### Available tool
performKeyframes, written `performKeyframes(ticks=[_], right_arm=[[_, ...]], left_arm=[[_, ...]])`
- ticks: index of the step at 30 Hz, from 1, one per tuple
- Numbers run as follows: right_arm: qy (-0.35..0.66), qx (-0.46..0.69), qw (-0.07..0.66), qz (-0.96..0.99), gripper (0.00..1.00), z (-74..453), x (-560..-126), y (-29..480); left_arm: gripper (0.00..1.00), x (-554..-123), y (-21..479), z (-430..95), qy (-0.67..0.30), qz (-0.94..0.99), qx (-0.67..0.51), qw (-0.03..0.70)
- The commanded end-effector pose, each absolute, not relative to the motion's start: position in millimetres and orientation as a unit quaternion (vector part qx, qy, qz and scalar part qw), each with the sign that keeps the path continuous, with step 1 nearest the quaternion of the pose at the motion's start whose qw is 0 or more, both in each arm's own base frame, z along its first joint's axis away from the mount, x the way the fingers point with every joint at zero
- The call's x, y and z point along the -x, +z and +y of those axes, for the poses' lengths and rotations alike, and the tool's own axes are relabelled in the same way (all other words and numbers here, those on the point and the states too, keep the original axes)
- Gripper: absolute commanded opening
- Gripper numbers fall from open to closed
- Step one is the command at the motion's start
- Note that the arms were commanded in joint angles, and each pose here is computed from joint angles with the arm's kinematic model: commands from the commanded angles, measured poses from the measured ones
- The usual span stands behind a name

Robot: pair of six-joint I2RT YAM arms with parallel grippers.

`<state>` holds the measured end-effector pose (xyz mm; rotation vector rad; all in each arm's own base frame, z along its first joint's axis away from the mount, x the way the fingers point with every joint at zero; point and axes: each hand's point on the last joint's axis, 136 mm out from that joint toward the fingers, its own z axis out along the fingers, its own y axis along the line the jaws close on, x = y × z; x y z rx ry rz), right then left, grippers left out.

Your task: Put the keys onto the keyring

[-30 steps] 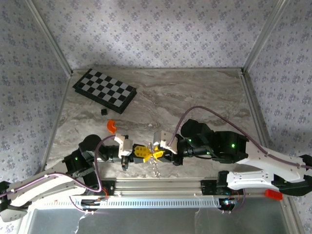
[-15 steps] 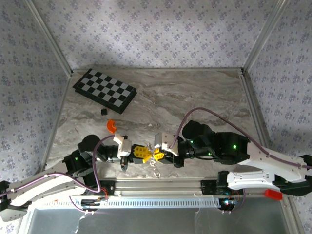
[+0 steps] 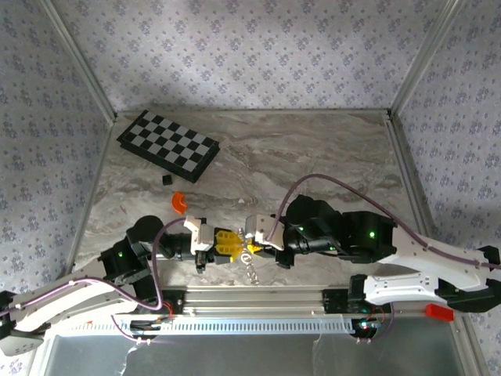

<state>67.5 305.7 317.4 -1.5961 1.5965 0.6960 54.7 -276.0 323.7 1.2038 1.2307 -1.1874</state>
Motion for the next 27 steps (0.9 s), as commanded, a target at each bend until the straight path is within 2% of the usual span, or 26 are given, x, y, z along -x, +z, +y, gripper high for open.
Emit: performKeyframes(ticks=[1, 20, 25, 27], right_arm=[[0.223, 0.639, 0.387, 0.626, 0.00, 298, -77, 324], [0.199, 0.666, 0.360, 0.622, 0.00, 309, -75, 319], [0.200, 0.667, 0.359, 0.621, 0.00, 310, -74, 318], [0.201, 0.669, 0.357, 0.620, 0.00, 311, -73, 317]], left_arm=[[0.26, -59, 333, -267, -0.451, 0.518, -0.512, 0.515], [0.26, -69, 328, -282, -0.433, 0.529, -0.520, 0.512], [0.22, -72, 324, -283, -0.427, 0.533, -0.521, 0.512], [0.18, -72, 323, -283, -0.426, 0.534, -0.520, 0.512]])
